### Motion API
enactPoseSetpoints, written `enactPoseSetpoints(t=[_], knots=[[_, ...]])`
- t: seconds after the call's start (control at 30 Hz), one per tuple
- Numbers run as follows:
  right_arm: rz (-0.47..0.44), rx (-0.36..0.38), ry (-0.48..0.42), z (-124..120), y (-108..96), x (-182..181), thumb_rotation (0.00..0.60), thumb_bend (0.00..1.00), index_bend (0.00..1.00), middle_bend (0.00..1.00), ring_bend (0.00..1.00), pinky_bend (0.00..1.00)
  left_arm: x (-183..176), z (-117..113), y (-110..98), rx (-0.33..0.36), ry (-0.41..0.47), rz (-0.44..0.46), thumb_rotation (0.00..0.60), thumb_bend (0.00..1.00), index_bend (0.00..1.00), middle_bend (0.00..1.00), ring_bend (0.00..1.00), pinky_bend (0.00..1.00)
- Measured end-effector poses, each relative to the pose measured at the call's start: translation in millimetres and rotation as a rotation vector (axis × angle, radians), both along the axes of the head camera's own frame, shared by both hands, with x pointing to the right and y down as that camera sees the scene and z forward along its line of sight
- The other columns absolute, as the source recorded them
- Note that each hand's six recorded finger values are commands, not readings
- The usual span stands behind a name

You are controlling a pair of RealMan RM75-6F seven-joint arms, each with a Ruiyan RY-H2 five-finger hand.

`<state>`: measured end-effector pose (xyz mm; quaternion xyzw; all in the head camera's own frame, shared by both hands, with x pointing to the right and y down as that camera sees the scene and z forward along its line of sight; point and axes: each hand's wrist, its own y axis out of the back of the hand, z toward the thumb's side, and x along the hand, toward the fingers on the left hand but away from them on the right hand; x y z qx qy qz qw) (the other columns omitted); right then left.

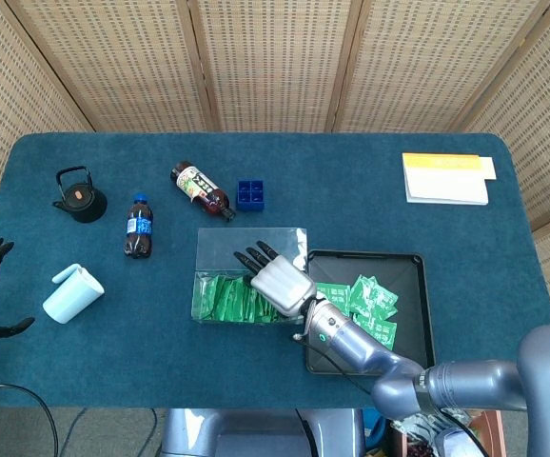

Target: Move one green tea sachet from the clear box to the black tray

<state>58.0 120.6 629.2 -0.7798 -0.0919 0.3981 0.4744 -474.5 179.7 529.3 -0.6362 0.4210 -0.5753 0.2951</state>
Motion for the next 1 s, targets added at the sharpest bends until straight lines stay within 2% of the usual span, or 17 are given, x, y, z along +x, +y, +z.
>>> enactPoseSetpoints(t=[0.13, 0.3, 0.63, 1.0], knots=[[-0.014, 0.006, 0.020, -3.1, 0.7, 1.7, 0.600, 0.29, 0.39, 0.00, 0.00, 0.01, 0.2, 0.4, -0.3, -0.002, 0.002, 0.000, 0.600, 0.11, 0.00, 0.00, 0.00, 0.00], [-0.019, 0.002, 0.038, -2.8, 2.4, 4.2, 0.600, 0.29, 0.39, 0.00, 0.00, 0.07, 1.0, 0.5, 0.1, -0.005, 0.005, 0.004, 0.600, 0.11, 0.00, 0.00, 0.00, 0.00], [-0.022, -0.004, 0.044, 1.9, 5.2, 1.7, 0.600, 0.29, 0.40, 0.00, 0.00, 0.08, 0.9, 0.9, 0.1, -0.006, 0.006, 0.004, 0.600, 0.11, 0.00, 0.00, 0.00, 0.00], [0.004, 0.005, 0.027, 2.7, -1.3, -0.4, 0.600, 0.29, 0.41, 0.00, 0.00, 0.08, 0.9, 1.4, -0.4, -0.008, 0.006, 0.005, 0.600, 0.11, 0.00, 0.00, 0.00, 0.00]])
